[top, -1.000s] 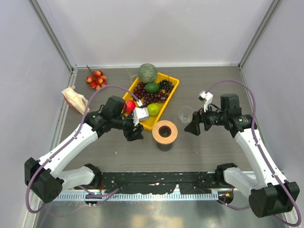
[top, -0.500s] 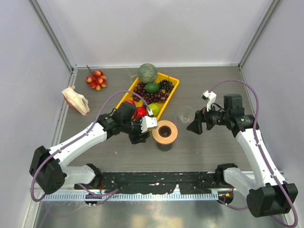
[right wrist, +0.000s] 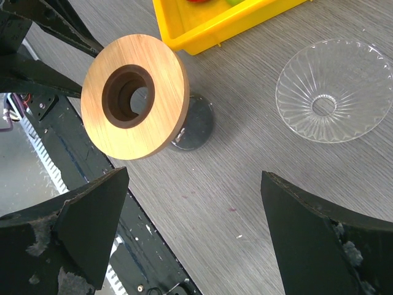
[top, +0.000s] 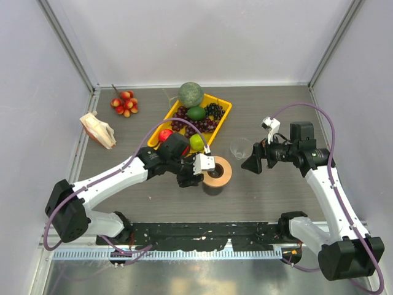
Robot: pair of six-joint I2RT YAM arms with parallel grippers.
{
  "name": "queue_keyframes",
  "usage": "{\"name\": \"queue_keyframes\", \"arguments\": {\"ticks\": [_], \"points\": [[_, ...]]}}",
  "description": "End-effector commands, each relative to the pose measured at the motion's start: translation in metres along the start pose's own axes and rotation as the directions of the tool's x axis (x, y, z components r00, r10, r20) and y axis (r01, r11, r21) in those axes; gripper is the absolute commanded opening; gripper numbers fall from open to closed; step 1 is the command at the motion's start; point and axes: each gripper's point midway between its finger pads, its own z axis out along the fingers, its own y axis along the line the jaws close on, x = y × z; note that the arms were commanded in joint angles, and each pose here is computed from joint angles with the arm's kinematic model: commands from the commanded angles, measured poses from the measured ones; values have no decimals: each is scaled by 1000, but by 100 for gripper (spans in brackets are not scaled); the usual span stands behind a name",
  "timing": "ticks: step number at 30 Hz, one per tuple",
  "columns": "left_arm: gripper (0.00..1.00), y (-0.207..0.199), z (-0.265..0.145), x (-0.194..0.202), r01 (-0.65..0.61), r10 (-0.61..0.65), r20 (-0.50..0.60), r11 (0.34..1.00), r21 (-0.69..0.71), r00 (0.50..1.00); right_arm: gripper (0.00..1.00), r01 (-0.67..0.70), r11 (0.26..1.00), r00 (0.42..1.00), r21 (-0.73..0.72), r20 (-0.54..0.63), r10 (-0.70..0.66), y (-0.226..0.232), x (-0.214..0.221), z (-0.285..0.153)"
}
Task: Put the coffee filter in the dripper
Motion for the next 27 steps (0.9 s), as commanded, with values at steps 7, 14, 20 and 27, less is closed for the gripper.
{"name": "queue_keyframes", "arguments": {"ticks": [7, 14, 20, 27], "points": [[55, 6, 3, -29, -29, 30, 56, 1000, -10, 998, 96, 25, 999, 999, -21, 34, -24, 4, -14, -4], [71, 12, -10, -17, -7, 9, 34, 997, -71, 999, 96, 29, 1000, 999, -4, 26, -29, 1, -11, -4], [78, 4, -30, -17, 48, -36, 112, 994, -103, 993, 96, 44, 999, 999, -18, 25, -43, 3, -10, -3], [80, 8, -57, -25, 236, -212, 223, 968, -88, 952, 99, 164, 985, 979, -48, -113, -169, 19, 26, -1]]}}
